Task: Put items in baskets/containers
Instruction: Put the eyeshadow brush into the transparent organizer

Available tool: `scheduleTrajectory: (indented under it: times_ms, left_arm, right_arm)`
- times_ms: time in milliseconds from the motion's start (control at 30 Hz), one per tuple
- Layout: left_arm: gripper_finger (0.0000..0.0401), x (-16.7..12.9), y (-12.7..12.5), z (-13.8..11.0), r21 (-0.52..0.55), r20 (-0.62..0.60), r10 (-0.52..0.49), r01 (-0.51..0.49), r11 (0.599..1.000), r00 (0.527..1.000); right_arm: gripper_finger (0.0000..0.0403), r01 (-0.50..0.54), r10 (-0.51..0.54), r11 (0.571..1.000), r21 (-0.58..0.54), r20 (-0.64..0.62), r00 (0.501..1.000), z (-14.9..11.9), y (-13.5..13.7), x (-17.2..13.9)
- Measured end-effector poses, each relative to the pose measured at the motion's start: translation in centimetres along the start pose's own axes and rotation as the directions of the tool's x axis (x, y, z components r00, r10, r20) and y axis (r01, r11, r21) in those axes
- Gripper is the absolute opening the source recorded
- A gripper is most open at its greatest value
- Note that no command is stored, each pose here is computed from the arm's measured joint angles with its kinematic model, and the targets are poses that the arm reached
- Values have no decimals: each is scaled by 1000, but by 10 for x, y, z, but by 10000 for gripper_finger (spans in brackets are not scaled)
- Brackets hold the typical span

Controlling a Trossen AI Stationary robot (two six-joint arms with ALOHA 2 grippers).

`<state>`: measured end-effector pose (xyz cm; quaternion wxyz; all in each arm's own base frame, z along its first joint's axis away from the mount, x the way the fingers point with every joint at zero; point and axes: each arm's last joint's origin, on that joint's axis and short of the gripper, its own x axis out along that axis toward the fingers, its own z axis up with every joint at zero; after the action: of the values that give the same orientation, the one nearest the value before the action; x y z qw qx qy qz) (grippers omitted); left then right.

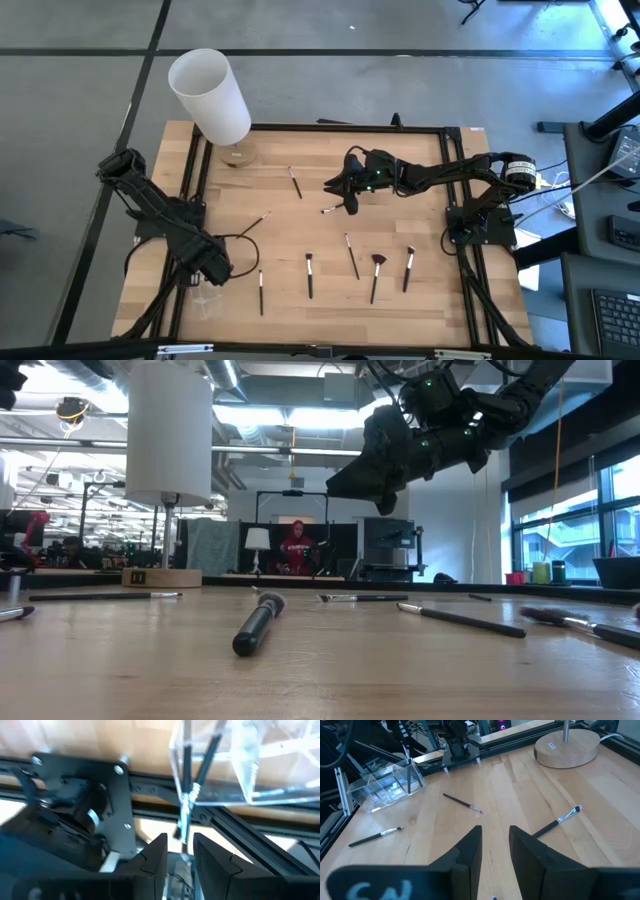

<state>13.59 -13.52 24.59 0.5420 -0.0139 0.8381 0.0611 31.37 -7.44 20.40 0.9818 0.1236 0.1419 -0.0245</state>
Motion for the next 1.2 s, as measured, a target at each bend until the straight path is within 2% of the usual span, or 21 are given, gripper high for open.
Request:
scheduleTrajectory:
  times_ms: [167,300,467,700,1100,1200]
  left_arm:
    - [78,0,-1,-1,4,-28,-25,25,1000,999]
    - [66,7,-2,-4,0,-38,2,-2,1000,999]
    - [51,23,-2,-9,-4,-115,27,-27,1000,993]
    - [31,24,-1,-8,-4,-86,58,-59,998,995]
    - [2,22,3,-3,-43,-83,49,-52,998,995]
    - [2,22,5,-1,-50,-47,81,-83,995,996]
  right_arm:
    - [97,0,0,1000,0,0,1000,0,0,0]
    - [97,0,0,1000,0,0,1000,0,0,0]
    - [97,0,0,1000,1,0,1000,0,0,0]
    - [97,0,0,1000,4,2,1000,0,0,0]
    - [97,0,0,1000,7,3,1000,0,0,0]
    - [97,0,0,1000,7,3,1000,0,0,0]
